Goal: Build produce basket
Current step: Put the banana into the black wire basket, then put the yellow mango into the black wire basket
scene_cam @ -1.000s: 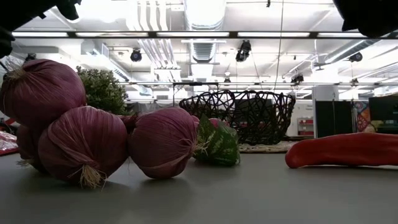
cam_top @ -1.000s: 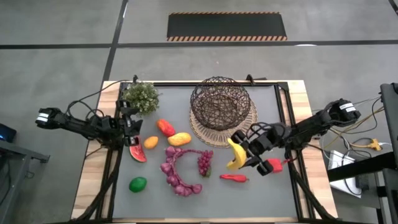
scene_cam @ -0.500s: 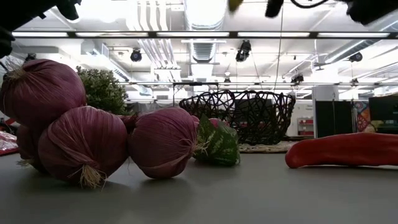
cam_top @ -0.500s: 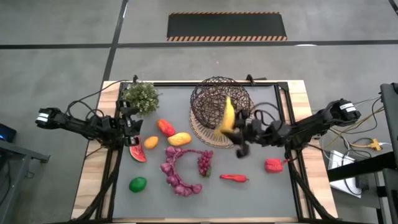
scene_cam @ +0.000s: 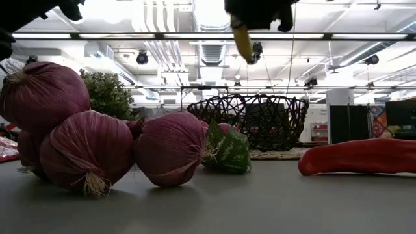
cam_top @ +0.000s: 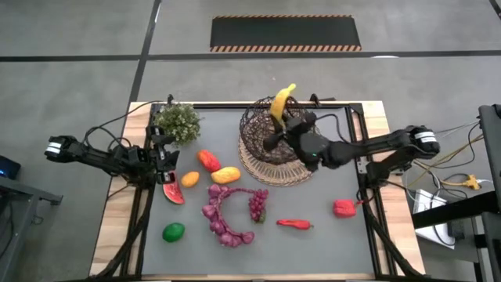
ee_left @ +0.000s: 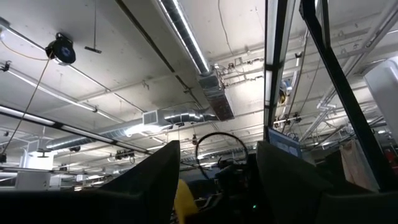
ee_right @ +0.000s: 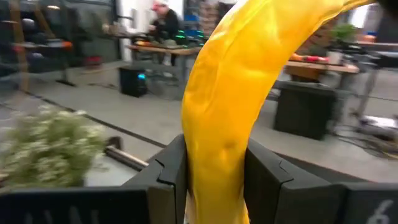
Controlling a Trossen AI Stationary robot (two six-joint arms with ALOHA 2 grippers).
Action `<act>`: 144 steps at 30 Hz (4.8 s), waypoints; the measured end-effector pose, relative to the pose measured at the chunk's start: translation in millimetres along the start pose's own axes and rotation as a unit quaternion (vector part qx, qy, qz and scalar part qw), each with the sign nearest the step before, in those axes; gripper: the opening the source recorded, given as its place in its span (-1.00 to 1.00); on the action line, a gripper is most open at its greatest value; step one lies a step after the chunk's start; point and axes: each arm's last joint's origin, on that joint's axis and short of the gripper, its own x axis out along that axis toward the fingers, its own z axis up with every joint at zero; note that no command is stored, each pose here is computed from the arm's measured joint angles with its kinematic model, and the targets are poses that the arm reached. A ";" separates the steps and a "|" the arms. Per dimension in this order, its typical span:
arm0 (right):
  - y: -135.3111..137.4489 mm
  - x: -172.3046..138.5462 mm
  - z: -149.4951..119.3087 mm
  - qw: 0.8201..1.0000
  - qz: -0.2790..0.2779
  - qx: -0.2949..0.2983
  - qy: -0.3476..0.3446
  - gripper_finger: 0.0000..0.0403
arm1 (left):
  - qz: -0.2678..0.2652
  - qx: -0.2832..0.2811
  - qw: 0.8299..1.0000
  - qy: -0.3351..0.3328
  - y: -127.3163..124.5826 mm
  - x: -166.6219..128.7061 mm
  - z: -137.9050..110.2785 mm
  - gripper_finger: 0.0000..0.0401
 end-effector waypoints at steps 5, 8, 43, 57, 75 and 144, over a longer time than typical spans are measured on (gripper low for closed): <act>-0.4 35.0 -16.5 0.987 -0.148 0.060 -0.004 -0.49 | 0.000 0.000 1.000 0.000 0.1 -0.1 0.2 -0.02; -1.0 58.2 -35.0 0.978 -0.202 0.054 -0.001 -0.48 | 0.000 0.000 1.000 -0.001 0.1 -0.1 0.2 -0.02; 16.0 144.8 -148.5 0.951 -0.276 0.136 0.007 -0.46 | 0.002 0.000 1.000 -0.001 0.3 -0.2 0.5 -0.02; 16.0 147.2 -144.0 0.958 -0.273 0.084 0.022 -0.24 | 0.002 -0.001 1.000 -0.002 0.5 -0.3 0.8 -0.02; 20.6 140.8 -132.0 0.967 -0.250 0.044 0.035 0.10 | 0.002 -0.001 1.000 -0.002 0.5 -0.3 0.9 -0.02; -42.8 -161.6 -69.6 0.849 0.500 -0.172 0.025 0.10 | -0.073 0.050 0.575 0.813 -55.1 103.5 -140.8 0.39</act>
